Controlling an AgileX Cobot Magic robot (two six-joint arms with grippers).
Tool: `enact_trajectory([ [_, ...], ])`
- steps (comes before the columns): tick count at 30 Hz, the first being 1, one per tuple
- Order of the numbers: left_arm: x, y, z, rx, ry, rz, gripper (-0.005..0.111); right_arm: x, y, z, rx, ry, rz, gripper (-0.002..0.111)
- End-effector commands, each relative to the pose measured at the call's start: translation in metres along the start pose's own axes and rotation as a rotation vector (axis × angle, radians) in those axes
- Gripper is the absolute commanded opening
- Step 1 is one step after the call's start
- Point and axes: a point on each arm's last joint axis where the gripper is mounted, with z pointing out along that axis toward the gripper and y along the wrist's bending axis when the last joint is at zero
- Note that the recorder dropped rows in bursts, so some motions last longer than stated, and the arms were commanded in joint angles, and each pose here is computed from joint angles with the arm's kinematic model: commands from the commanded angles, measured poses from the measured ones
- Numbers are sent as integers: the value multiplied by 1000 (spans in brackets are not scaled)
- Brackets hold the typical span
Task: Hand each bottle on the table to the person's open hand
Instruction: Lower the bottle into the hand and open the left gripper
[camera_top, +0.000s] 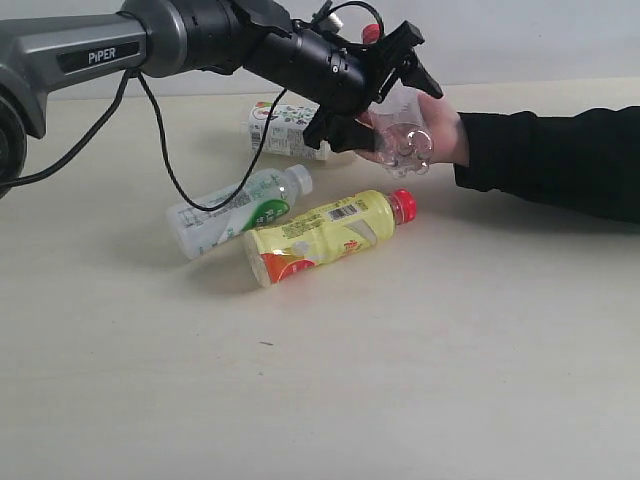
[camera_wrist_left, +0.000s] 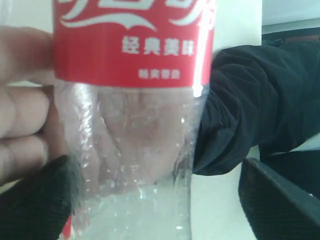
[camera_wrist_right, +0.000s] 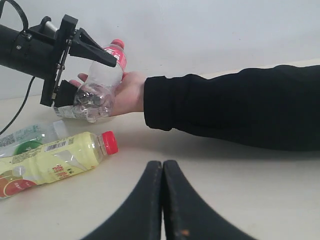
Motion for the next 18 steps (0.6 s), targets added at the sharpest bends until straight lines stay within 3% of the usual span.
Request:
enact_trajectory([
  [1,0,-6,-6,15,15,35,84,0,0,0,0,-10,0,0],
  [9,2,-23,-22,34,34,120,84,0,0,0,0,-10,0,0],
  [18,5,-24,-37,-12,116,207,84,0,0,0,0,-10,0,0],
])
